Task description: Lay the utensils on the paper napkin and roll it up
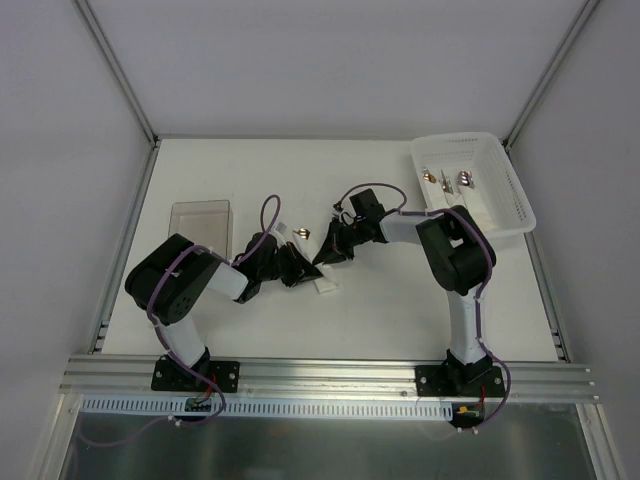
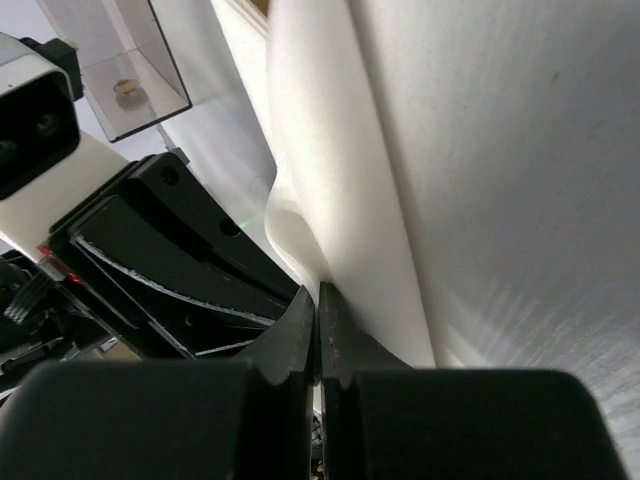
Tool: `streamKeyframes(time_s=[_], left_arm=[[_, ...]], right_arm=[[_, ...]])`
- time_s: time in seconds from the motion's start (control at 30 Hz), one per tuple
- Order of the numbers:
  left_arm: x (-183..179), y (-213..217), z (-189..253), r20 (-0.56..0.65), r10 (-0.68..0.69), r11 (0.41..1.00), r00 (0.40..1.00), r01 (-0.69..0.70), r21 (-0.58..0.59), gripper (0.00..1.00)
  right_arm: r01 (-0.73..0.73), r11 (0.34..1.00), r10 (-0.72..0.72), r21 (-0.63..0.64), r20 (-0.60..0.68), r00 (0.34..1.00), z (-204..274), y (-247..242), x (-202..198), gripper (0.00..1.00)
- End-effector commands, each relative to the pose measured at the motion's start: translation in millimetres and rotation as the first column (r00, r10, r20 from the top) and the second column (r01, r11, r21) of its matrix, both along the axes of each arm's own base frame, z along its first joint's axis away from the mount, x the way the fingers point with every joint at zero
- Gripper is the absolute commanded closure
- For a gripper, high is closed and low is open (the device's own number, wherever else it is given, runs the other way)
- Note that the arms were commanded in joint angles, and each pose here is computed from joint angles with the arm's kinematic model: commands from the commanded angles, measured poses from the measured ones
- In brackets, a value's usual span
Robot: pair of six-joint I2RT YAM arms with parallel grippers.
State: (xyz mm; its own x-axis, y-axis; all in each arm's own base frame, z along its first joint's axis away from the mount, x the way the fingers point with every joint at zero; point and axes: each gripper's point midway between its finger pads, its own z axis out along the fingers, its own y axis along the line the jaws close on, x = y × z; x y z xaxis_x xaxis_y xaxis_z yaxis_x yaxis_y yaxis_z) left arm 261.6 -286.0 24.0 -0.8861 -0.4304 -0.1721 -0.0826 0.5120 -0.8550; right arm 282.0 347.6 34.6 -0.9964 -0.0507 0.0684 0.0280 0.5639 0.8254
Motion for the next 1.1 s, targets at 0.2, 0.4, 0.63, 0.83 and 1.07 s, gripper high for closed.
streamKeyframes(time_s=[0.2,0.4,0.63,0.83,1.07], left_arm=[[-16.1,15.0,-30.2,-0.055,-0.015,0.992,0.998,0.021,0.123,0.96],[-15.6,12.5,-13.6,-0.011,-0.033,0.994,0.999,0.034,0.101,0.94],[-18.8,12.1,15.2,0.056,-0.04,0.996,0.998,0.035,0.079,0.91],[-27.3,38.6,37.0,0.095,0.044,0.989,0.995,-0.056,0.133,0.87],[-29.8,56.9,28.1,0.066,0.104,0.97,0.992,-0.116,0.215,0.89]], right_arm=[[0.02,1.0,-0.019,0.023,-0.037,0.999,1.7,11.9,0.3,0.99],[0.007,0.997,-0.009,-0.07,-0.033,0.999,-14.4,5.3,-0.8,1.0],[-0.003,0.993,-0.004,-0.119,-0.059,0.998,-28.4,1.4,-4.2,1.0],[-0.014,0.992,0.005,-0.125,-0.068,0.998,-28.1,2.3,-4.2,0.96],[-0.021,0.993,0.014,-0.115,-0.062,0.998,-25.8,4.5,-3.4,0.97]])
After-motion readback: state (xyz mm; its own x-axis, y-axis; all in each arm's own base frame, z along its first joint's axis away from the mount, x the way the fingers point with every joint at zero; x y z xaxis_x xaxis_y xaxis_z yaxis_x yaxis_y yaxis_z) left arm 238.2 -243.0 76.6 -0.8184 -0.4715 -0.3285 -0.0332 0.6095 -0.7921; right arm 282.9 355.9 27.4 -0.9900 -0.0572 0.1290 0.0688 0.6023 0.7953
